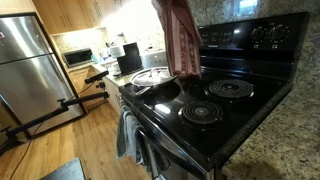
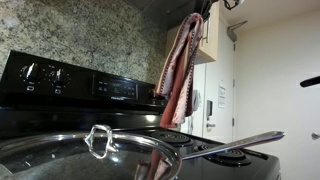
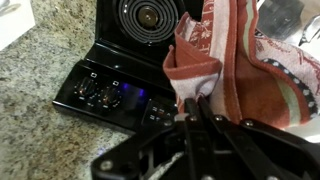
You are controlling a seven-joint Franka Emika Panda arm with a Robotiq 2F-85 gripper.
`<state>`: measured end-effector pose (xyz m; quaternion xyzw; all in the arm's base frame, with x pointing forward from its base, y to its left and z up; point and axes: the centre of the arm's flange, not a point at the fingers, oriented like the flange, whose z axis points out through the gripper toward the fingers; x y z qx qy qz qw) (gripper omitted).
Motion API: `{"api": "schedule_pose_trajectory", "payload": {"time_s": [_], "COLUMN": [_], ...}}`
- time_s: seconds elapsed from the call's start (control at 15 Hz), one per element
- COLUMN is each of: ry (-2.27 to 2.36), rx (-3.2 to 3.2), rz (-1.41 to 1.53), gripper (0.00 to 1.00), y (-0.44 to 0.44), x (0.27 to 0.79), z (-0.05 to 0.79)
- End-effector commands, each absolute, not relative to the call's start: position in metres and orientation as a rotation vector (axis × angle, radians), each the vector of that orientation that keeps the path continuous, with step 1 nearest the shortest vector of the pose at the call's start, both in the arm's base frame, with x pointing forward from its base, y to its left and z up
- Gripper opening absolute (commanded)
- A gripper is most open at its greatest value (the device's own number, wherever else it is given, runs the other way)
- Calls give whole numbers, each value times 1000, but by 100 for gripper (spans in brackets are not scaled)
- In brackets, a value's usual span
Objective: Remove the red and pink towel from the oven door and put it on the right side of the countertop
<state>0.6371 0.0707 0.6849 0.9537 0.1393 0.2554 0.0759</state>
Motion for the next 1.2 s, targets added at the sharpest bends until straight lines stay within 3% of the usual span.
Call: {"api": "schedule_pose_trajectory", "payload": {"time_s": [0.0, 1.13], "ry": [233, -465], "rx": [2900, 2883], "rz": [832, 807], "gripper": [1, 1], "y": [12, -196], "x": [627, 608], "z": [713, 696]}}
